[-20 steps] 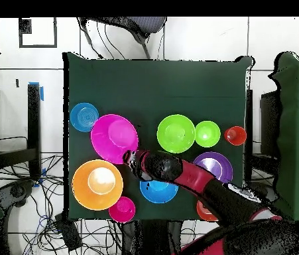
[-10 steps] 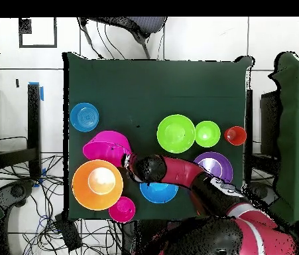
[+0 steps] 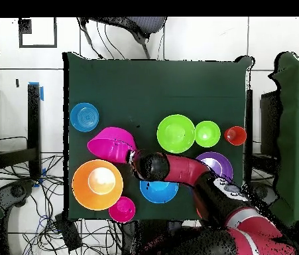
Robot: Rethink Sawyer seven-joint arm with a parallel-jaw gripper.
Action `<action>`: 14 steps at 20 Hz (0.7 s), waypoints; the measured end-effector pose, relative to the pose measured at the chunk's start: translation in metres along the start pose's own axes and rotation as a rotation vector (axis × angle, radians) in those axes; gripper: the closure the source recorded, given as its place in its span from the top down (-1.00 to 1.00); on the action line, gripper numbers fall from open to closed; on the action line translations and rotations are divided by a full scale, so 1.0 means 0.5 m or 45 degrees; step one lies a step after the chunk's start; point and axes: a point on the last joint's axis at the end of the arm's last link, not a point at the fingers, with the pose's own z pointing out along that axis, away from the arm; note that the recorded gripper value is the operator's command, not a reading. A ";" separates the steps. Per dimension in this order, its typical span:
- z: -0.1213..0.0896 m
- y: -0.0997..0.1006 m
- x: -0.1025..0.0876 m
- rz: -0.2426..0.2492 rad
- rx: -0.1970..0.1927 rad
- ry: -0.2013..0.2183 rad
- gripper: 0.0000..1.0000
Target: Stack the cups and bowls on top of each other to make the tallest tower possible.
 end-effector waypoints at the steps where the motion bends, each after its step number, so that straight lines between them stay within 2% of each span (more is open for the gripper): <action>1: -0.004 -0.004 -0.006 0.002 0.006 -0.003 -1.00; 6: -0.030 -0.024 -0.048 0.013 0.033 0.010 -1.00; 14: -0.067 -0.055 -0.086 0.042 0.051 0.055 -1.00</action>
